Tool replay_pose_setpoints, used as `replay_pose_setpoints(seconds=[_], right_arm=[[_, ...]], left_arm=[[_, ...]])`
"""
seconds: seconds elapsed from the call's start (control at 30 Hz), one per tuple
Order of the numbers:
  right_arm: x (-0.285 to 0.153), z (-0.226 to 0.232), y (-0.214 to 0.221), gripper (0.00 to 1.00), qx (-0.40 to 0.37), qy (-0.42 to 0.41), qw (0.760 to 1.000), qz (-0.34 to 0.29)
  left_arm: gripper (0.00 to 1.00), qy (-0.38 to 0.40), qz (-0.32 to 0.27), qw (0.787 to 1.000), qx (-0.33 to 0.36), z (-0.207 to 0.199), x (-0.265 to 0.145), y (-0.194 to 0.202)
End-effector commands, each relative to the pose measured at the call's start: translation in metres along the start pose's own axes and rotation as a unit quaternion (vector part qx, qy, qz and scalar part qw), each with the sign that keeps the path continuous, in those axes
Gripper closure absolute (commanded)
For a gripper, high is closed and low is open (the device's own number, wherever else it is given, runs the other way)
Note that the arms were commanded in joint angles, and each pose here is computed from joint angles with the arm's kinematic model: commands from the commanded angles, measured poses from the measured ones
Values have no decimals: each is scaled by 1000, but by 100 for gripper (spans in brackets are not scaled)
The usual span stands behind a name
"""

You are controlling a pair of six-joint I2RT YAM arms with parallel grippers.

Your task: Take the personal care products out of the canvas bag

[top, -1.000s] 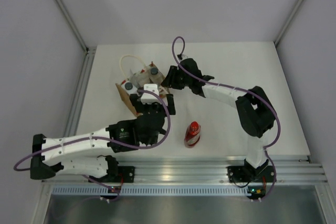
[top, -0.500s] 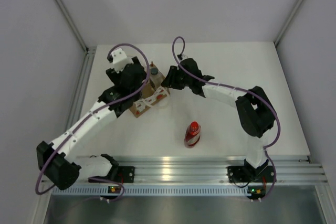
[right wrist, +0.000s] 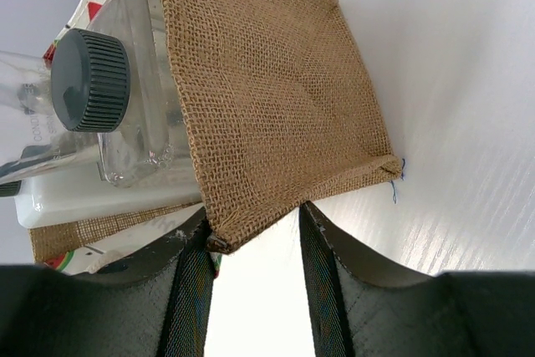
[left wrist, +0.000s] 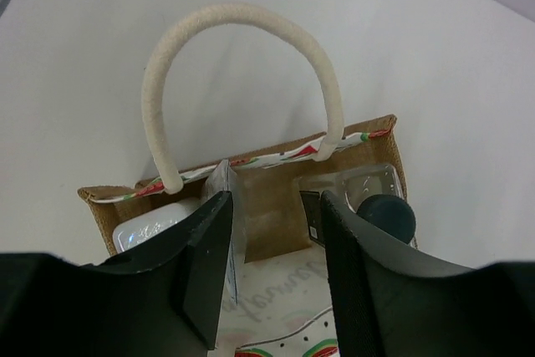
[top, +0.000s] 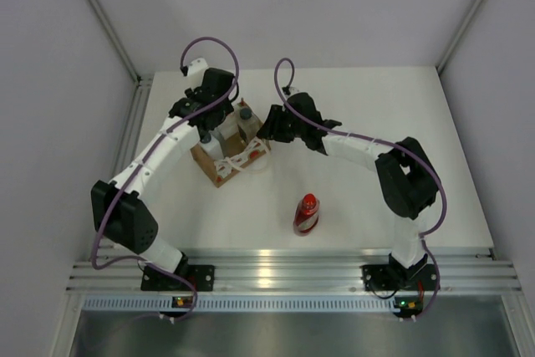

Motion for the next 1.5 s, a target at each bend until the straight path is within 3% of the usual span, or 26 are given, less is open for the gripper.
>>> replay_pose_setpoints(seconds=[0.0,0.43,1.27,1.3,1.37,1.43,1.47], right_arm=[[-14,3,-20,59,-15,-2,1000,-25],[-17,6,-22,59,-15,-8,1000,-26],[-14,6,-21,59,-17,-8,1000,-24],[-14,5,-21,59,-17,-8,1000,-24],[-14,4,-21,59,-17,-7,1000,-24],[-14,4,-21,59,-17,-6,1000,-24],[-14,5,-21,59,-17,-8,1000,-24]], left_arm=[[49,-12,12,1000,-10,1,-8,-6],[60,-60,67,996,15,7,34,24],[65,-92,126,988,10,16,59,66],[67,-92,126,988,10,16,60,66],[82,-93,128,987,9,16,60,67],[90,-91,128,988,8,15,60,66],[100,-89,126,988,6,14,59,64]])
Point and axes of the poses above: each gripper's point midway between its finger pads, its own x axis out along the fingers, its own z axis along the line the jaws close on, y = z × x, the point moved 10 cm from there along -x, back along the fingers, and after that the axes turned 7 degrees about -x, right-handed, at the moved point
